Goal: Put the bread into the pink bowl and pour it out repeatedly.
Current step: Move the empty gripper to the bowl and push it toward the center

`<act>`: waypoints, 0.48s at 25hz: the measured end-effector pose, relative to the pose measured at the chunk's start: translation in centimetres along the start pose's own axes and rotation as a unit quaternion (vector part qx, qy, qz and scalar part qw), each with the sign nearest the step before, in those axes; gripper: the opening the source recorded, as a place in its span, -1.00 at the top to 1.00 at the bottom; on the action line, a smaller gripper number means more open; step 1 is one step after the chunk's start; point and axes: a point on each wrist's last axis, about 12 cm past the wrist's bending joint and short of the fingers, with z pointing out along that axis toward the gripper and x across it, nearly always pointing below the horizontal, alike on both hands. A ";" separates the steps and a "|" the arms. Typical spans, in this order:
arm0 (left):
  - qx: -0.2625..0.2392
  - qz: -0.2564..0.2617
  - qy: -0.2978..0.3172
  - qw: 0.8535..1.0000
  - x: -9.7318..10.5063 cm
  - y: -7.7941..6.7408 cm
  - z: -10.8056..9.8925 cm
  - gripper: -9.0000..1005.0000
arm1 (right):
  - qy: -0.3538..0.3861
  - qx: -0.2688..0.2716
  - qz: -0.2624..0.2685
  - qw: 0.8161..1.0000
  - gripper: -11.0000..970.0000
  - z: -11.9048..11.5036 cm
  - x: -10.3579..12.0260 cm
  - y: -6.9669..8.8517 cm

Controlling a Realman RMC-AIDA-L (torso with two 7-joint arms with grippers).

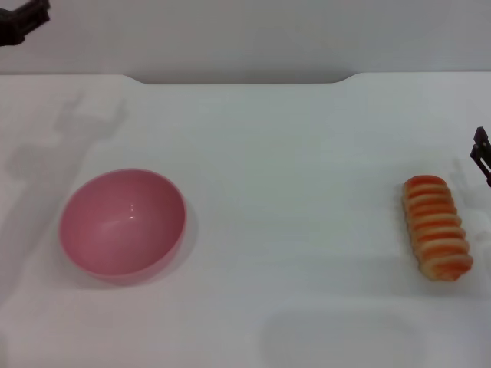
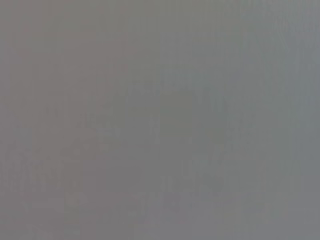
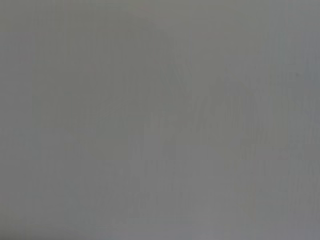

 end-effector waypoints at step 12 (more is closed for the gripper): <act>0.065 -0.015 0.118 0.991 -1.9 0.1 2.0 -0.68 | 0.005 0.003 0.000 1.000 -0.72 -0.4 0.3 -0.2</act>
